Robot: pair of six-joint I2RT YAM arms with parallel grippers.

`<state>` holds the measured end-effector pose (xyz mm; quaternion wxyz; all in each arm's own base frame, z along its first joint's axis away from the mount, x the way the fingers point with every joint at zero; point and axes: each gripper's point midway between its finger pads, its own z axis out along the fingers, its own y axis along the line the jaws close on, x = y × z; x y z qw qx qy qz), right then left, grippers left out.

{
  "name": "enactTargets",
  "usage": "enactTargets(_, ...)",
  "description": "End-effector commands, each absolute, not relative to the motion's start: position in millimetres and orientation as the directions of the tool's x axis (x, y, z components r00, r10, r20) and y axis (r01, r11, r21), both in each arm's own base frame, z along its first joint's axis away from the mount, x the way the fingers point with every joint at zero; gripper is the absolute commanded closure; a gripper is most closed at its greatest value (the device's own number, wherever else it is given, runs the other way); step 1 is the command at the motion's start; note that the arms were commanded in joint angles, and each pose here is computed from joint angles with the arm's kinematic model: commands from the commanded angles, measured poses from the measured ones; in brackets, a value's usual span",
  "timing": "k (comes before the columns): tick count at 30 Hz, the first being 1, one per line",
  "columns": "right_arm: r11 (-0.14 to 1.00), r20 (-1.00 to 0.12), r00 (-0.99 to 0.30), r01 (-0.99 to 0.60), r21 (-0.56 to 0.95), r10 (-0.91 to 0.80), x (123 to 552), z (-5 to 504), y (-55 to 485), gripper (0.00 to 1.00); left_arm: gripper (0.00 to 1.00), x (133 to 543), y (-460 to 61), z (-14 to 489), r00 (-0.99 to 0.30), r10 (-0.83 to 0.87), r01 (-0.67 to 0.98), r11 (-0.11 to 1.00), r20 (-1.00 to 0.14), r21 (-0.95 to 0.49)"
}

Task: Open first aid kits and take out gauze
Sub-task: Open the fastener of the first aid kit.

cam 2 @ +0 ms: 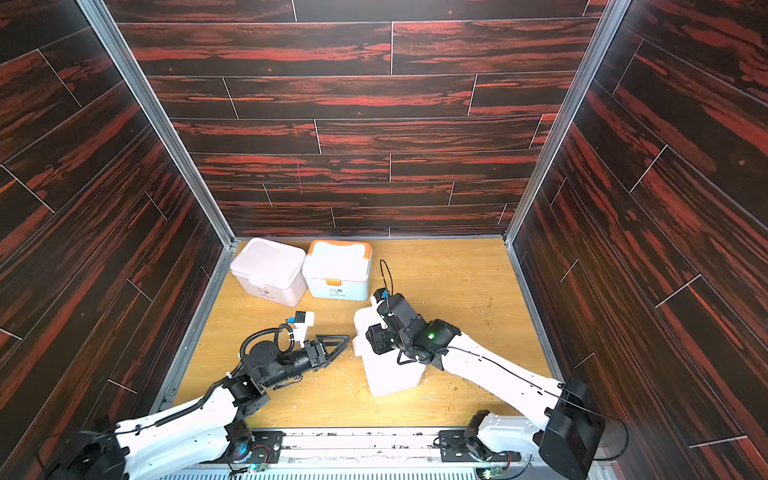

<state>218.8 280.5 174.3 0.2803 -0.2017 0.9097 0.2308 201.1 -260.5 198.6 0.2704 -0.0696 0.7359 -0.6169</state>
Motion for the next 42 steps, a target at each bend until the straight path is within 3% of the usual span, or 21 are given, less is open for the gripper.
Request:
enactTargets(1,0.852,-0.485,-0.820,-0.461,0.246,-0.304,199.6,147.7,258.4,0.49,0.16,211.1,-236.7,164.9,-0.817,-0.462,0.113,0.460,-0.346,-0.881)
enactTargets(4,0.854,-0.555,-0.786,-0.463,0.238,-0.272,205.3,174.0,256.5,0.40,0.11,212.1,-227.5,154.6,-0.822,-0.435,0.066,0.570,-0.368,-0.819)
enactTargets(6,0.870,-0.602,-0.763,-0.442,0.218,-0.237,210.8,188.5,247.2,0.30,0.08,213.2,-235.3,157.6,-0.838,-0.393,0.090,0.583,-0.378,-0.807)
enactTargets(13,0.943,-0.678,-0.717,-0.315,0.107,-0.162,221.1,197.4,201.5,0.09,0.04,218.7,-271.4,154.8,-0.887,-0.281,0.101,0.655,-0.366,-0.749)
enactTargets(18,0.946,-0.648,-0.741,-0.308,0.097,-0.175,215.7,180.8,196.5,0.07,0.08,220.5,-279.0,139.8,-0.903,-0.239,0.082,0.721,-0.358,-0.688)
enactTargets(24,0.947,-0.631,-0.755,-0.307,0.098,-0.179,213.3,170.5,195.0,0.07,0.13,212.9,-248.3,122.2,-0.889,-0.279,0.009,0.782,-0.362,-0.624)
enactTargets(42,0.926,-0.626,-0.763,-0.335,0.172,-0.160,213.6,175.6,205.0,0.06,0.17,202.4,-232.3,102.0,-0.893,-0.300,-0.041,0.796,-0.335,-0.604)
